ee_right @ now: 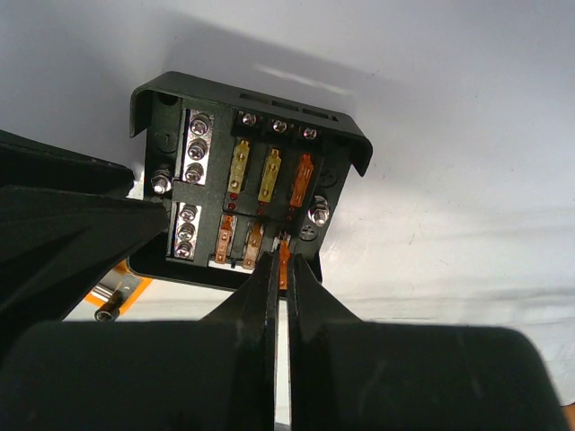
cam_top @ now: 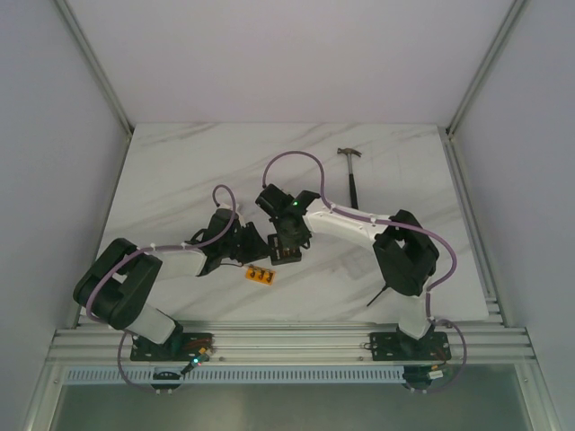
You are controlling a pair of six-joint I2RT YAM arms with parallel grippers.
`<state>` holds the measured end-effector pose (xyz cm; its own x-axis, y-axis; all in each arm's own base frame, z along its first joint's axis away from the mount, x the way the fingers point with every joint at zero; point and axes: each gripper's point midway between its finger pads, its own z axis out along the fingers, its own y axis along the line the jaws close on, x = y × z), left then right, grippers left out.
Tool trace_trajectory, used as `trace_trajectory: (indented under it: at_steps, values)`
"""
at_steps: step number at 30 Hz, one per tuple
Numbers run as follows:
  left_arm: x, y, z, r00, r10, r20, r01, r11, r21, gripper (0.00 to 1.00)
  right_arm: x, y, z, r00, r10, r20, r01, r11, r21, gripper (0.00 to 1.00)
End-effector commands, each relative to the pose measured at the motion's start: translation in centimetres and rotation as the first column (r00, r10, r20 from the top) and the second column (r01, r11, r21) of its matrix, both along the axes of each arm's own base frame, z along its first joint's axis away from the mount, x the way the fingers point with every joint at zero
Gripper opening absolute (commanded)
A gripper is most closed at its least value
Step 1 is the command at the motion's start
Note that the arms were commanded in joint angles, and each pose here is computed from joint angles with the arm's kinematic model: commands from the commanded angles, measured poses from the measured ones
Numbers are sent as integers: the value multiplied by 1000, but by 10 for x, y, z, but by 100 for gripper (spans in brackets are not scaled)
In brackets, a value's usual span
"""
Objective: Snap on the fuse box
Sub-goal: Install the fuse at the fuse box base.
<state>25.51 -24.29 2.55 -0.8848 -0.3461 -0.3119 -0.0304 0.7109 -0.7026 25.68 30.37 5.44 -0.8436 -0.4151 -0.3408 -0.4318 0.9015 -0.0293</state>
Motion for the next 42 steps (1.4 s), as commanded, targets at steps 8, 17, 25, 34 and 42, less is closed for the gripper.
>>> trace_trajectory:
  at_steps: [8,17,25,34,42]
  values:
    - [-4,0,-5,1000,-6,-24,6,1000,0,41,-1,-3,-12,1000,-26,0,26,999,-17,0]
    - [-4,-1,-5,1000,-6,-24,6,1000,-2,40,-6,-10,-21,999,-40,-20,39,998,-39,0]
    - [-5,-1,-7,999,-4,-32,3,1000,-2,39,-12,-23,-41,997,-52,-60,47,995,-93,0]
    - [-6,-1,-8,999,7,-46,-7,1000,-6,38,-11,-33,-31,997,-78,-21,75,992,-100,0]
    - [-11,-5,-8,998,17,-61,-20,999,-40,36,-6,-17,-23,992,-125,28,124,992,38,0]
